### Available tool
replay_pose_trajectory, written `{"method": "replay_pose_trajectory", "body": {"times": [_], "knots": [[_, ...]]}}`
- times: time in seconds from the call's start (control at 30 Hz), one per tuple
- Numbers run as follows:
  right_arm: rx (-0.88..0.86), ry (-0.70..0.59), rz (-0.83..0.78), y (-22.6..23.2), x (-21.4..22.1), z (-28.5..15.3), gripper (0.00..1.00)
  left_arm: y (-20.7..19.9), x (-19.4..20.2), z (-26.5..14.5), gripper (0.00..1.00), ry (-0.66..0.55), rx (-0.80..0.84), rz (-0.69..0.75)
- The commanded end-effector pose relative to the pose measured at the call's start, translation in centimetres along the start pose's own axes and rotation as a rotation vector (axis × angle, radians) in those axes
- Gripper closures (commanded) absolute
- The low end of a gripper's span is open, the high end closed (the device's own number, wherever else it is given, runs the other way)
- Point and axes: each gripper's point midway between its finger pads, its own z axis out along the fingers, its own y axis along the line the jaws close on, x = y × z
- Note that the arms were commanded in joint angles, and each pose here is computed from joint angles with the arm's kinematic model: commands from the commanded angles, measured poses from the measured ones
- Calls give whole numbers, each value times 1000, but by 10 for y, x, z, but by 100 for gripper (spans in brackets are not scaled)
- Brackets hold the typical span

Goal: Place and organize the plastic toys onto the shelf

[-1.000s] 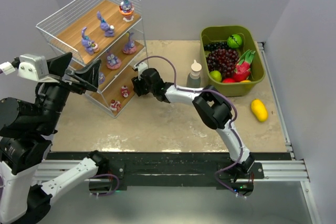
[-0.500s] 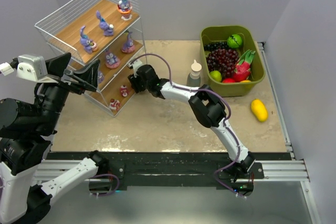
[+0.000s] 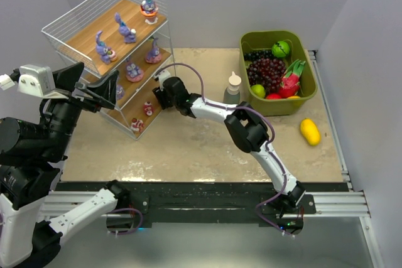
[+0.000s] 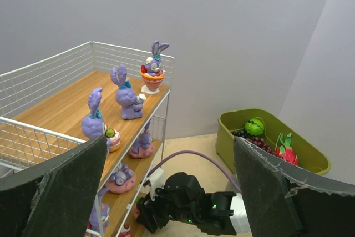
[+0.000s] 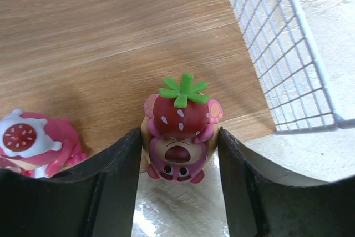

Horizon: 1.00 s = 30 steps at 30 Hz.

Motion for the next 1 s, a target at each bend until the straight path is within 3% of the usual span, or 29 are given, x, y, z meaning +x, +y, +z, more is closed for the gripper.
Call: {"method": "replay_pose_trajectory", "body": {"times": [0.0,0.23,0.43,0.63,0.97], "knots": [[44,-70,13,-7,-28,-3,39,2,-14,1,1,-34,-16,-18],[34,-123,35,-6,-43,-16,21,3,-12,0,0,-30,-20,-17],[35,-151,67,-7,-53,-28,16,4,-17,-3,1,-42,-20,-22],[36,-150,93,-8,-49,-37,17,6,-19,-7,1,-48,-28,-27],[27,-122,97,-7,-36,-40,29,8,-20,-9,1,-51,-35,-26]]}}
